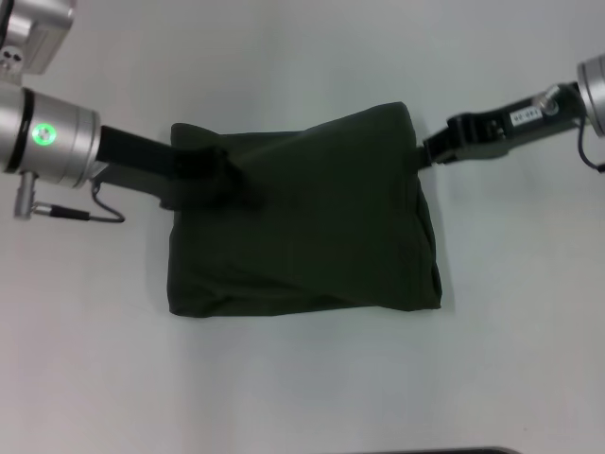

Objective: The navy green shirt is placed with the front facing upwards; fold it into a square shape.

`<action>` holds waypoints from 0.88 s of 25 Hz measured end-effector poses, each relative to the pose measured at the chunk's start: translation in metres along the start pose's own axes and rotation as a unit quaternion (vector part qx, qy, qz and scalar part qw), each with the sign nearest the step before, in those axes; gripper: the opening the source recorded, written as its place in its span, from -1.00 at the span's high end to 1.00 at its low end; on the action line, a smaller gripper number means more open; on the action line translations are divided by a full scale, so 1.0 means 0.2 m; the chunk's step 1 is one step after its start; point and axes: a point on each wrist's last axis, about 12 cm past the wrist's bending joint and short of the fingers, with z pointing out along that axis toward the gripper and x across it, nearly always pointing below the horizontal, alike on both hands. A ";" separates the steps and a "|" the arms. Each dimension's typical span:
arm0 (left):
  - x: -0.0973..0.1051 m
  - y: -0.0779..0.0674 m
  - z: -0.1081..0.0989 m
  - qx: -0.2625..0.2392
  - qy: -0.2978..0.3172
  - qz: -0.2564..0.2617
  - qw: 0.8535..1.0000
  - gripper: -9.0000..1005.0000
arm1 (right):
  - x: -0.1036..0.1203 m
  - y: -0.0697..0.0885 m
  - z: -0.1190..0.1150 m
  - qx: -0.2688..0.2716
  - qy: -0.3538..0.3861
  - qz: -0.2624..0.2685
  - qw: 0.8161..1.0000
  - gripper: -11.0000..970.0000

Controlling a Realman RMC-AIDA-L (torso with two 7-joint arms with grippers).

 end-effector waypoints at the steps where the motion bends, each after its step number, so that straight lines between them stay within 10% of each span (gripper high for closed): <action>1: -0.01 -0.01 0.01 0.000 -0.002 0.000 1.000 0.90 | -0.02 0.01 0.01 0.001 -0.002 -0.001 1.000 0.96; 22: -0.11 0.03 0.22 -0.115 -0.028 -0.015 0.993 0.90 | -0.05 -0.02 0.36 0.105 0.001 0.038 0.994 0.96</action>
